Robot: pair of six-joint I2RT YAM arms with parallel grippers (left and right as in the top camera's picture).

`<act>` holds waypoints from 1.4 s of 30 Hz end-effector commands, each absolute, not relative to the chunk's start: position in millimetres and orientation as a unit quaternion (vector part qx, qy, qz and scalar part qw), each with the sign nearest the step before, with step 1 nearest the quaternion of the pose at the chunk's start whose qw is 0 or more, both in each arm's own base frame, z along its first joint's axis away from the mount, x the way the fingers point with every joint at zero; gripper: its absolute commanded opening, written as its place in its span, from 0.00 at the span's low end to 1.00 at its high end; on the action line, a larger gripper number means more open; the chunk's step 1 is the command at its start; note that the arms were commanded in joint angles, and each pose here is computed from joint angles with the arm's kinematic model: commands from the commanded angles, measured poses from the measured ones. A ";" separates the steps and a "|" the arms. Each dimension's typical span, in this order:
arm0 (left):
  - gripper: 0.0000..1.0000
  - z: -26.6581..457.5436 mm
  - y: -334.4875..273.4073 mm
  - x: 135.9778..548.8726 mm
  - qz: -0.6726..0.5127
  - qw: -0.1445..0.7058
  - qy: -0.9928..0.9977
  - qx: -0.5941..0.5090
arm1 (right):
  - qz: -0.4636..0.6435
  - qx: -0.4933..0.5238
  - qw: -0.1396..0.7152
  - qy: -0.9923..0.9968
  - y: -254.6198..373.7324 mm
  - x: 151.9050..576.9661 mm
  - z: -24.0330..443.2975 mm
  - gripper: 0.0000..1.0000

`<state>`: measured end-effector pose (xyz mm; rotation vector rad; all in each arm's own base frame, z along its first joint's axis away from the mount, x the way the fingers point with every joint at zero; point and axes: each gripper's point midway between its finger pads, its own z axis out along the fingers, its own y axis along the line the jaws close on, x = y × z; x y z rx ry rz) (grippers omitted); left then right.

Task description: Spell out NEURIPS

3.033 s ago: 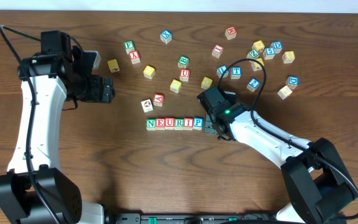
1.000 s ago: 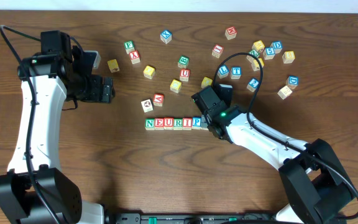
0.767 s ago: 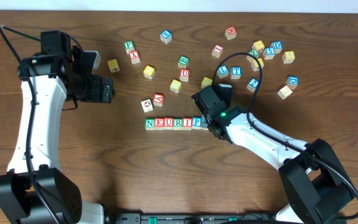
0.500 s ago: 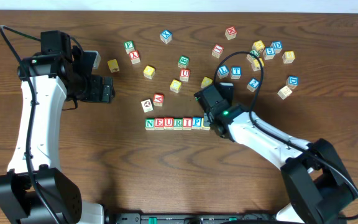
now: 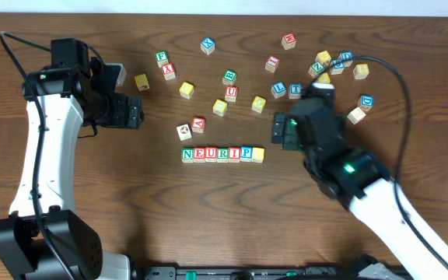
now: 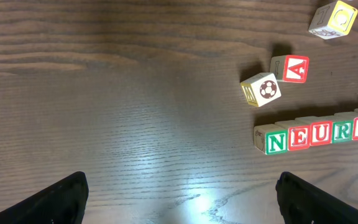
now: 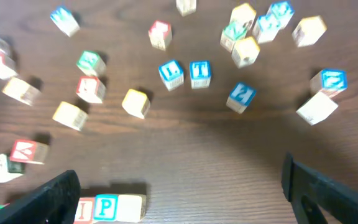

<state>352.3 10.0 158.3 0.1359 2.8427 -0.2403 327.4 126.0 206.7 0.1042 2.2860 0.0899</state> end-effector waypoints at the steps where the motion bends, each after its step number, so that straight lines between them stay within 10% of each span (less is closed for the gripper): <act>1: 0.95 169.3 8.3 354.5 -0.085 0.157 0.982 0.056 | 0.041 0.042 0.439 0.897 120.8 323.5 229.5 0.99; 28: 0.95 174.5 9.4 352.9 -0.080 0.165 0.982 0.056 | 0.042 0.042 0.441 0.896 120.3 322.8 231.0 0.99; 42: 0.95 377.5 -41.3 264.9 -0.039 0.533 0.833 0.147 | 0.042 0.042 0.440 0.896 120.4 322.8 231.0 0.99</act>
